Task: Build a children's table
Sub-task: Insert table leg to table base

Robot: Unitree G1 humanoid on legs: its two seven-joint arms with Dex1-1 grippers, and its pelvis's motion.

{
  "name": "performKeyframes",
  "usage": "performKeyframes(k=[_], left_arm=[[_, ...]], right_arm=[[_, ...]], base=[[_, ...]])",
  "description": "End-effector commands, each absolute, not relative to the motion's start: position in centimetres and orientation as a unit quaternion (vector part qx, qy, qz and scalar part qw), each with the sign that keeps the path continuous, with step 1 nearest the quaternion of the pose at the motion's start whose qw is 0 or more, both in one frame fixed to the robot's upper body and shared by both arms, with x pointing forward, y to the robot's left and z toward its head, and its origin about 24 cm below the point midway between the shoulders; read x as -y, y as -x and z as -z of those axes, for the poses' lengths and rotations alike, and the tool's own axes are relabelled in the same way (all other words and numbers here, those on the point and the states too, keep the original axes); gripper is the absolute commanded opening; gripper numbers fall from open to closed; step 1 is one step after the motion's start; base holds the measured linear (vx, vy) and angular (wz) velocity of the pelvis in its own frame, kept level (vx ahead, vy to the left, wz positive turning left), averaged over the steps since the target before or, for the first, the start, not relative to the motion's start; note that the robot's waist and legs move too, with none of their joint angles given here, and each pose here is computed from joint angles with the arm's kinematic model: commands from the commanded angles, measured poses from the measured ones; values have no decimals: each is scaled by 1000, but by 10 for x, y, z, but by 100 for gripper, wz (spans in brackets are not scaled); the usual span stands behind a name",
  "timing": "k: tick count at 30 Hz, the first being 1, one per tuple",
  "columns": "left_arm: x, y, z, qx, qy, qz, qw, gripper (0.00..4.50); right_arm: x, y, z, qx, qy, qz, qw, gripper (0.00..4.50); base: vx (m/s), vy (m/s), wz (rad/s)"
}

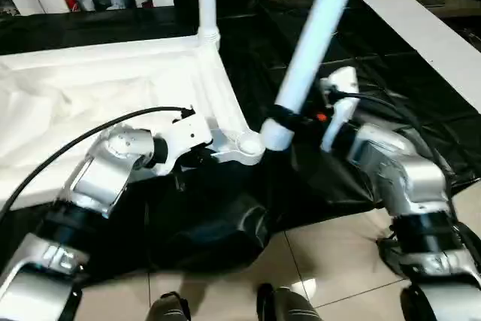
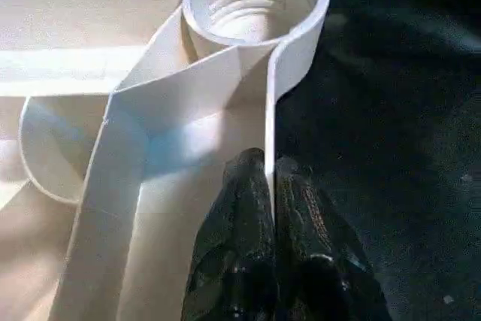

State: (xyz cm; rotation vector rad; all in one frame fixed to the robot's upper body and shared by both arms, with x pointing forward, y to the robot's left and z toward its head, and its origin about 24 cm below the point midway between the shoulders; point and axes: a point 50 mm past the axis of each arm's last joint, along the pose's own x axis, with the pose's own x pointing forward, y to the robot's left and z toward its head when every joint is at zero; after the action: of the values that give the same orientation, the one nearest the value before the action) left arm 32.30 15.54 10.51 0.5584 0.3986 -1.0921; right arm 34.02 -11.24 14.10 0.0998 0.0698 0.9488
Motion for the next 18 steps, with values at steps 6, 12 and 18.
performKeyframes(k=[6, 12, 18], left_arm=[[-159, -313, -80, -219, -229, 536, 783, 0], [-159, -314, -81, -215, -248, 526, 785, 0], [-159, -320, -84, -199, -241, 517, 797, 57]], right_arm=[[92, -348, -143, -29, -9, -501, 865, 185], [91, -354, -138, -41, 18, -513, 857, 185], [93, -357, -138, -37, 22, -511, 858, 185]], base=[[0, 0, 0], [0, 0, 0], [0, 0, 0]])
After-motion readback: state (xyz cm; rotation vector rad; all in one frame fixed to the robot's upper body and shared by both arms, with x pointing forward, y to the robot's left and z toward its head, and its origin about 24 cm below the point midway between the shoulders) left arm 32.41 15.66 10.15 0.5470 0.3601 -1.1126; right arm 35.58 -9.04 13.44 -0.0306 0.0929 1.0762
